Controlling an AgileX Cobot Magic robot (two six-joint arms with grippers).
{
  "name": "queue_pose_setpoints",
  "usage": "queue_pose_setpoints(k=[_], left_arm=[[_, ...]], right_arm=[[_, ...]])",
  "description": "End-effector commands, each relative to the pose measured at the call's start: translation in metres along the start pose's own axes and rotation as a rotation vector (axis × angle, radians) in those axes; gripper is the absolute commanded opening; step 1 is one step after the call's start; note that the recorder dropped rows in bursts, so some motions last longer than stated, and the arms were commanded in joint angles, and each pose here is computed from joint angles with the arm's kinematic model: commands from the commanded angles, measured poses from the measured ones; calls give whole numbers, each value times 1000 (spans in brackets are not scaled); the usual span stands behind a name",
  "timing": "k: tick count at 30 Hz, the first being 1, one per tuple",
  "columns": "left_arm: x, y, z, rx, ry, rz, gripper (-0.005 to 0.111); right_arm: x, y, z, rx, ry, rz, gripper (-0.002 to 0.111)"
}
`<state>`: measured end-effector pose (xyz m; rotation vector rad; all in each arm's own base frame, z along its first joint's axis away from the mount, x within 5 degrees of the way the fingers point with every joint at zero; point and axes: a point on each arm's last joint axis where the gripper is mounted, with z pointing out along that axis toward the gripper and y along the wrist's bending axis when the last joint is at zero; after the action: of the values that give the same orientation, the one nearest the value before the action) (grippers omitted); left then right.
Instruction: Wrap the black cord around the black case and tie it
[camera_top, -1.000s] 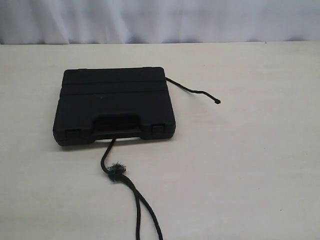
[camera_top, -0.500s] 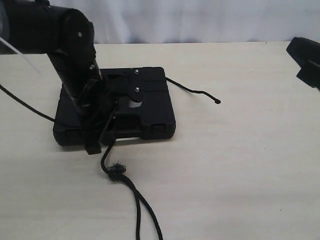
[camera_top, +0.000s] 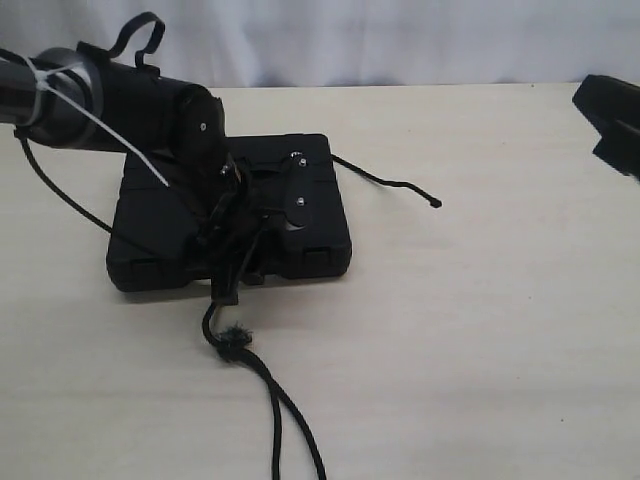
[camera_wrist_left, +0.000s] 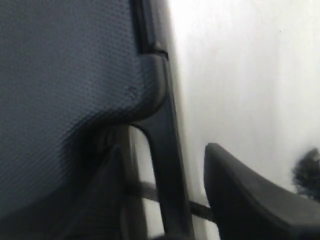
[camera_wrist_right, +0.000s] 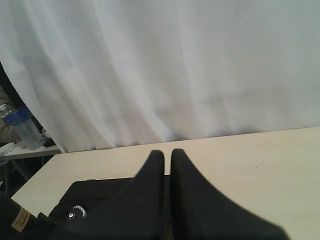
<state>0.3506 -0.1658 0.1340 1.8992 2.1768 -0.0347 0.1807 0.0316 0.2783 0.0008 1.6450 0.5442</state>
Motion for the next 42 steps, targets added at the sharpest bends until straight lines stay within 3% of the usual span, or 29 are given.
queue_pose_setpoints(k=[1, 3, 4, 6, 7, 14, 21, 27, 32, 34, 37, 42], left_arm=[[1, 6, 14, -52, 10, 41, 50], [1, 7, 14, -54, 10, 42, 45], [2, 6, 13, -44, 16, 44, 28], [2, 6, 8, -47, 28, 63, 5], [2, 6, 3, -52, 29, 70, 0], [1, 5, -34, -89, 44, 140, 0], [4, 3, -71, -137, 79, 238, 0], [6, 0, -93, -165, 90, 255, 0], [7, -2, -100, -161, 106, 266, 0], [9, -3, -101, -158, 118, 273, 0], [9, -3, -101, -157, 118, 273, 0], [8, -2, -101, -162, 116, 273, 0]], right_arm=[[-2, 1, 1, -7, -3, -9, 4], [-2, 1, 1, -7, -3, -9, 4], [-2, 1, 1, -7, -3, -9, 4], [-2, 1, 1, -7, -3, -9, 4], [-2, 1, 1, -7, -3, -9, 4], [4, -2, 8, -16, 24, -6, 4], [4, 4, 20, -156, -42, -317, 8], [5, 4, 41, -233, 29, -448, 33], [5, 17, 68, -364, 78, -600, 66], [11, 20, 81, -368, 114, -597, 77], [28, 21, 97, -368, 206, -601, 87], [38, 25, 112, -440, 194, -612, 88]])
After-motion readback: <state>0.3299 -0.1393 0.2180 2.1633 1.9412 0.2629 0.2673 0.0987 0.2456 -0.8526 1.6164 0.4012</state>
